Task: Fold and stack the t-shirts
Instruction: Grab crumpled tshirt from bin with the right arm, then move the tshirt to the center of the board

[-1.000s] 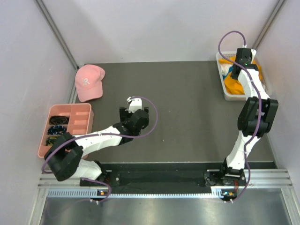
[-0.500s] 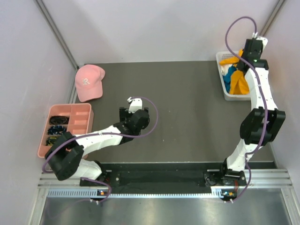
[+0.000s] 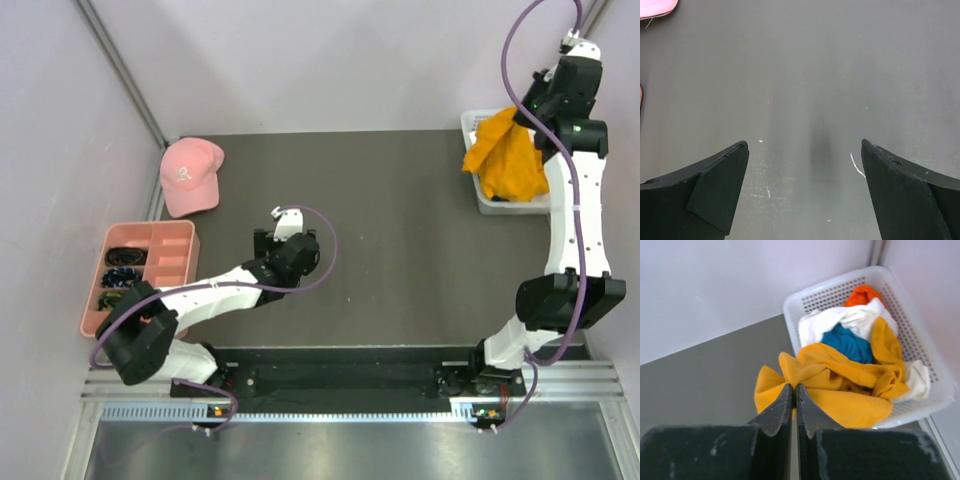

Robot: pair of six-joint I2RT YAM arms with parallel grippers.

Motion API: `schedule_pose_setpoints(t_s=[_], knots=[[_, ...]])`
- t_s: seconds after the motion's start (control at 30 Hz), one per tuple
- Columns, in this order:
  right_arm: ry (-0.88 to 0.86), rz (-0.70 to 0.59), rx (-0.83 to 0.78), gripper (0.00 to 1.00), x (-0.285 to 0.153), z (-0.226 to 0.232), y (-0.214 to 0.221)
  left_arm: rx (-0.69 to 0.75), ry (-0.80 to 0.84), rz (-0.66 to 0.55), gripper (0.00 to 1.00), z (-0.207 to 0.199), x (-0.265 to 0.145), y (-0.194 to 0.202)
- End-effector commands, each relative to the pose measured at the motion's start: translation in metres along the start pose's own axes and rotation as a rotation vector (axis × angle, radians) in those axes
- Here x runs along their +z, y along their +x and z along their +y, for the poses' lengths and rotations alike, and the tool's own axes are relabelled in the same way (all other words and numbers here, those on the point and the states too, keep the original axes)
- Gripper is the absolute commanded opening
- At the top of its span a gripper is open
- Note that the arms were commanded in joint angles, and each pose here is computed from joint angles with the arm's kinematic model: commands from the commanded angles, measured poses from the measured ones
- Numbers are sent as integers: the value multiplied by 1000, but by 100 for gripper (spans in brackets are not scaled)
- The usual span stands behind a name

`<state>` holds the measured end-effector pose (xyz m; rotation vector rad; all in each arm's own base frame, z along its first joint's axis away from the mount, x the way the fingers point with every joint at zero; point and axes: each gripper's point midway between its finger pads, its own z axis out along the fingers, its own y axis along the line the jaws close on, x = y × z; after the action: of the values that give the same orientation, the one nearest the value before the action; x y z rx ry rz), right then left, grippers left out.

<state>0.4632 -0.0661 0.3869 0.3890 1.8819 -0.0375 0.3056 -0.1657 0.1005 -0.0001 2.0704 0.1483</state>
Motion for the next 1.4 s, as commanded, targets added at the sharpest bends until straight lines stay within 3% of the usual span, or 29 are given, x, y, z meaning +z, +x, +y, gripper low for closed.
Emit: schedule_pose_setpoints(t_s=[0.0, 0.17, 0.47, 0.97, 1.13, 1.37], knots=[[-176, -108, -29, 0, -43, 48, -42, -54, -2, -42, 99, -1, -5, -25], [-293, -95, -91, 0, -63, 103, -36, -55, -18, -44, 99, 2, -6, -28], [-390, -88, -110, 0, -93, 141, -33, -73, -24, -76, 99, 2, -11, -51], [-556, -35, -281, 0, -139, 236, 26, -71, -50, -67, 99, 8, -14, -53], [-611, -35, -298, 0, -155, 262, 32, -61, -95, -68, 99, 21, -19, -53], [-623, 40, -373, 0, -162, 284, 77, -124, -136, -127, 99, 48, -41, -76]])
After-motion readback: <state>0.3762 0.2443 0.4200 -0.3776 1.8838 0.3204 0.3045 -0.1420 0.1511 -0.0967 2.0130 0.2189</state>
